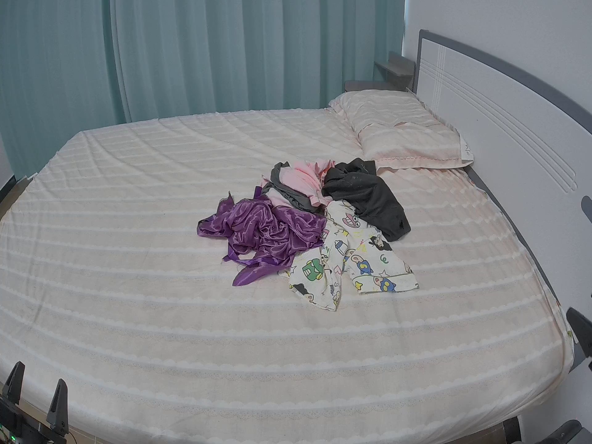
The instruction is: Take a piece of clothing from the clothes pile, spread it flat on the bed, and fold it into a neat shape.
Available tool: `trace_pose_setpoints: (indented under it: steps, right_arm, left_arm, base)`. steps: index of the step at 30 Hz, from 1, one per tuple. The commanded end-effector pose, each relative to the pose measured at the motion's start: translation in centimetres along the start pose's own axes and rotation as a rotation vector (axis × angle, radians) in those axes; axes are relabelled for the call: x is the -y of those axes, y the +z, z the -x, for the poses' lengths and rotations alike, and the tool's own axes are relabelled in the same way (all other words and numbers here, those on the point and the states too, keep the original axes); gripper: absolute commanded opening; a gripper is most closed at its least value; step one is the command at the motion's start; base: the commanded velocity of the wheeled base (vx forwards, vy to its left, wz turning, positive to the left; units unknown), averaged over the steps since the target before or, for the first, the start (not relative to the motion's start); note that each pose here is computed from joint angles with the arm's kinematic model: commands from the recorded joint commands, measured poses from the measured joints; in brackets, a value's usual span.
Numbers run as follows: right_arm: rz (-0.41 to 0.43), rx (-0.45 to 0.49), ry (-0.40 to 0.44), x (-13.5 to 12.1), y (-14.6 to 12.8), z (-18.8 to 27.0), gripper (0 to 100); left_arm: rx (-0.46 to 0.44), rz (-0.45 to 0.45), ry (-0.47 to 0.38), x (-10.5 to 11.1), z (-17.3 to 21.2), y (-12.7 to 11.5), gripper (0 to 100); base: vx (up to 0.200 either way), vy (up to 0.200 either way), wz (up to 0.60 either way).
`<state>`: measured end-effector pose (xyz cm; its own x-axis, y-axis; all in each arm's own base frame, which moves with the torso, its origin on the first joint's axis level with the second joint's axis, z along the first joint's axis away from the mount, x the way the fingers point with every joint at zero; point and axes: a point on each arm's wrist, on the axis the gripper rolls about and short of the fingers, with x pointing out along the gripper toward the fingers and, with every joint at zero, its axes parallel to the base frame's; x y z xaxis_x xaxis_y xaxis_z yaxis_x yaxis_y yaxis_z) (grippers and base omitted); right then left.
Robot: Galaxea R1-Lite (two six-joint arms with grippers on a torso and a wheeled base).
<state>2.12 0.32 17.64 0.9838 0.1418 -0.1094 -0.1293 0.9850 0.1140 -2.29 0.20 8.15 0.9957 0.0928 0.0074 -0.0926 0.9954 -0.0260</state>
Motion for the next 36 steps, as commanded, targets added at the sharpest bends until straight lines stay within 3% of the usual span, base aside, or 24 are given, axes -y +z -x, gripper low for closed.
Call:
trace_pose_setpoints:
  steps: [1,6,17,27,36]
  right_arm:
    - [-0.095,-0.349,0.039,1.3,0.2,-14.2,100]
    - [-0.176,-0.427,0.058,0.9,-1.6,-20.5,100]
    - [-0.296,-0.486,0.064,-0.6,-5.4,-31.5,100]
    - [-0.314,-0.539,0.068,-1.5,-8.9,-37.0,100]
    - [-0.32,-0.571,0.015,-2.1,-13.0,-40.8,100]
  left_arm:
    - [0.0,0.001,0.001,0.0,0.0,-0.5,100]
    - [0.0,0.001,0.001,0.0,0.0,-0.5,100]
    - [0.0,0.001,0.001,0.0,0.0,-0.5,100]
    - [0.0,0.001,0.001,0.0,0.0,-0.5,100]
    - [0.0,0.001,0.001,0.0,0.0,-0.5,100]
  base:
    - [0.0,0.0,0.0]
    - [0.0,0.0,0.0]
    - [0.0,0.0,0.0]
    - [0.0,0.0,0.0]
    - [0.0,0.0,0.0]
